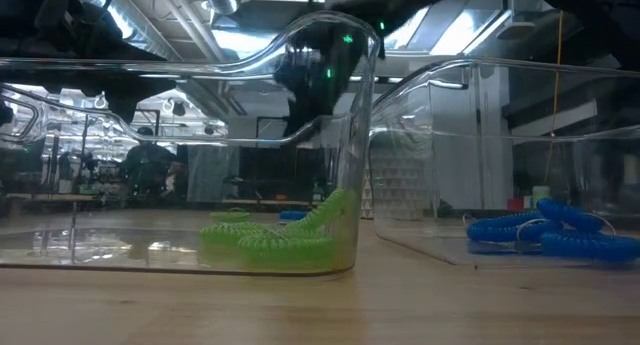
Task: Sort spring keychains
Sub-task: Put the blue spring keychain into the right transparent bin
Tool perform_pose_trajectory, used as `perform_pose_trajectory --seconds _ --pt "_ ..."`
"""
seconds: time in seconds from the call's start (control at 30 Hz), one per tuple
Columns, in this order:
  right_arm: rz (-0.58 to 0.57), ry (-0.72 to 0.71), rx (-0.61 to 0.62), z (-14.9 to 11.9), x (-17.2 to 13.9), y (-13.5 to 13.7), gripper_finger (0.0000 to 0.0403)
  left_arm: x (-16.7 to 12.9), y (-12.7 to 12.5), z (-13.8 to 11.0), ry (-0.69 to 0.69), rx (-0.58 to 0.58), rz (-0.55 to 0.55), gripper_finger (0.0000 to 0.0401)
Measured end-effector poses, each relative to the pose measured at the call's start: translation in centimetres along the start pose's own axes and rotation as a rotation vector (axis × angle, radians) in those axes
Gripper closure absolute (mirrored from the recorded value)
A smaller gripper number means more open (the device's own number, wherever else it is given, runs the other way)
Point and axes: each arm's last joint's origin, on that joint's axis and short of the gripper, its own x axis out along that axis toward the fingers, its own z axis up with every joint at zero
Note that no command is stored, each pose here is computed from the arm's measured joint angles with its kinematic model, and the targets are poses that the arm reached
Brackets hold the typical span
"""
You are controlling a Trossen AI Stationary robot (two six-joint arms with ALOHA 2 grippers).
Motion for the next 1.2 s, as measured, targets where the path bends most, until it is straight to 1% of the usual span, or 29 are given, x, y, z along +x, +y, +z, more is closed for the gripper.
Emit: perform_pose_trajectory --seconds 0.13,0.3,0.4,0.67,0.8,0.87,1.03,1.2 --pt "-0.009 -0.012 0.012 -1.9 2.0 -0.1 0.0224 0.0 0.0 0.0 0.000 0.000 0.000 0.0223" --pt "-0.019 -0.025 0.020 -3.7 3.4 -0.3 0.0224 0.0 0.0 0.0 0.000 0.000 0.000 0.0223" --pt "-0.032 -0.058 0.028 -4.1 3.8 -0.6 0.0224 0.0 0.0 0.0 0.000 0.000 0.000 0.0223" --pt "-0.050 -0.062 0.054 -4.5 3.8 -1.8 0.0224 0.0 0.0 0.0 0.000 0.000 0.000 0.0223" --pt "-0.011 -0.074 0.083 -4.7 4.2 -2.0 0.0224 0.0 0.0 0.0 -0.001 0.000 0.000 0.0223" --pt "0.013 -0.054 0.090 -5.0 4.6 -2.0 0.0224 0.0 0.0 0.0 0.000 0.000 0.000 0.0223" --pt "0.019 -0.042 0.091 -5.5 5.7 -1.9 0.0224 0.0 0.0 0.0 0.000 0.000 0.000 0.0223" --pt "0.031 0.004 0.092 -6.2 6.7 -1.6 0.0224 0.0 0.0 0.0 -0.001 0.000 -0.001 0.0223"
